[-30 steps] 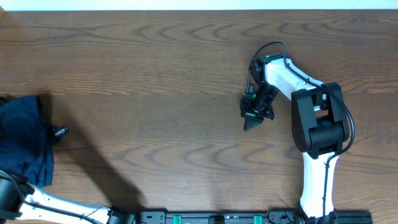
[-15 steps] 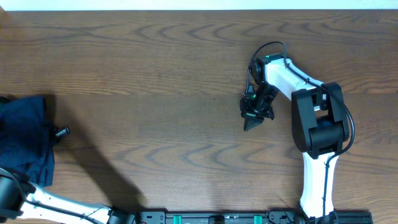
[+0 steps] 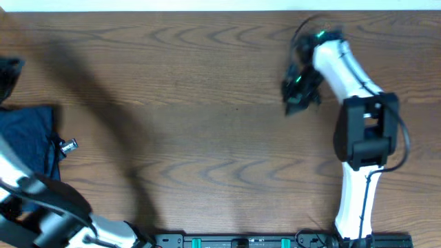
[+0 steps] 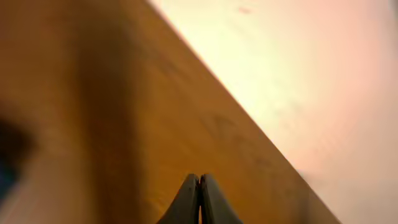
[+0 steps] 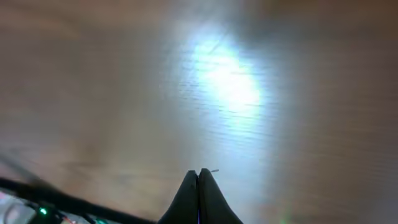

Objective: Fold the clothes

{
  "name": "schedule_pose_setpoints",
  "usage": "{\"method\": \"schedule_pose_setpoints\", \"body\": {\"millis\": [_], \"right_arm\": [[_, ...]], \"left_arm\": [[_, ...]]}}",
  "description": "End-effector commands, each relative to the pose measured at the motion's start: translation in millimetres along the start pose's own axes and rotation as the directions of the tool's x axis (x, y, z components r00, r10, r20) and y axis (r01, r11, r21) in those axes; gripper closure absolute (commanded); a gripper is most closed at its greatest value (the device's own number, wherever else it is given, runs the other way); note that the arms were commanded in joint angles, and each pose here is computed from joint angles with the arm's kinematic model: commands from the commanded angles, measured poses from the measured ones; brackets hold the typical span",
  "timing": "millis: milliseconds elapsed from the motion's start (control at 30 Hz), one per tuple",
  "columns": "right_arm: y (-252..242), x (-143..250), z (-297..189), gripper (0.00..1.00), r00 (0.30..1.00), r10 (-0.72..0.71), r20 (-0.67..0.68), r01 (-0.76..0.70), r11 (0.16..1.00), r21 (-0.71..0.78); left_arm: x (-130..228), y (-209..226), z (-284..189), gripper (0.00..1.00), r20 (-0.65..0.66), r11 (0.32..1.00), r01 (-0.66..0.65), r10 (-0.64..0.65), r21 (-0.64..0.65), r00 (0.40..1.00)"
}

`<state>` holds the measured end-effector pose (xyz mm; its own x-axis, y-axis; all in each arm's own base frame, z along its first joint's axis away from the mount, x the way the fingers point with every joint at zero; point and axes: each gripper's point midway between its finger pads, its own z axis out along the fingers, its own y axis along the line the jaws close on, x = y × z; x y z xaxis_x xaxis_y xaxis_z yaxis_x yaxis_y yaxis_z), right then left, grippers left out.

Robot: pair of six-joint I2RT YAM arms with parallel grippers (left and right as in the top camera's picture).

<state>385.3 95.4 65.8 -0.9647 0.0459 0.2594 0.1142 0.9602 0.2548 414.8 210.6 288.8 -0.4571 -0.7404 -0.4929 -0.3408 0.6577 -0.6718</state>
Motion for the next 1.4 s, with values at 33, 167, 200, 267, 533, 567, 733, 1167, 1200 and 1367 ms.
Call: {"method": "schedule_pose_setpoints", "body": {"millis": [33, 167, 200, 267, 533, 567, 733, 1167, 1200, 1367], "right_arm": [[-29.0, -25.6, -65.5, 0.99, 0.987, -0.018, 0.161, 0.018, 1.0, 0.002], [-53.1, -27.2, -121.3, 0.99, 0.963, -0.028, 0.267, 0.03, 1.0, -0.004], [-60.0, -26.6, -134.2, 0.99, 0.956, -0.009, 0.294, 0.013, 1.0, -0.012], [-67.3, -28.1, -159.1, 0.99, 0.933, 0.019, 0.36, 0.002, 0.998, -0.06], [-93.2, -3.2, -246.7, 0.99, 0.809, 0.072, 0.583, -0.003, 0.993, -0.118], [-92.6, 2.7, -254.7, 0.99, 0.796, 0.065, 0.602, 0.003, 0.994, -0.111], [-67.0, 49.8, -305.4, 0.99, 0.689, -0.04, 0.724, 0.105, 0.993, -0.046], [-4.3, 220.9, -395.5, 0.39, 0.31, -0.175, 0.934, 0.181, 0.976, 0.123], [-0.8, 232.6, -398.4, 0.28, 0.284, -0.181, 0.942, 0.182, 0.974, 0.132], [11.9, 276.6, -405.6, 0.01, 0.191, -0.183, 0.964, 0.182, 0.972, 0.149]], "left_arm": [[30.3, -55.1, 9.9, 0.94, -0.049, 0.994, -0.108, 0.109, 0.028, 0.993], [70.3, -101.5, 23.9, 0.94, -0.131, 0.972, -0.21, 0.223, 0.107, 0.966], [80.2, -110.1, 27.3, 0.94, -0.15, 0.963, -0.24, 0.258, 0.126, 0.955], [100.5, -123.6, 34.5, 0.94, -0.189, 0.946, -0.291, 0.314, 0.143, 0.93], [162.3, -154.7, 49.8, 0.94, -0.282, 0.879, -0.459, 0.476, 0.127, 0.833], [166.9, -159.9, 47.9, 0.94, -0.281, 0.871, -0.472, 0.49, 0.134, 0.825], [179.6, -179.8, 20.5, 0.94, -0.227, 0.772, -0.631, 0.629, 0.072, 0.744], [224.0, -217.0, -162.7, 0.94, 0.014, 0.632, -0.772, 0.773, 0.07, 0.634], [224.5, -212.4, -178.4, 0.94, 0.034, 0.641, -0.764, 0.764, 0.07, 0.644], [231.3, -183.2, -235.6, 0.94, 0.084, 0.664, -0.743, 0.739, 0.078, 0.669]]}}
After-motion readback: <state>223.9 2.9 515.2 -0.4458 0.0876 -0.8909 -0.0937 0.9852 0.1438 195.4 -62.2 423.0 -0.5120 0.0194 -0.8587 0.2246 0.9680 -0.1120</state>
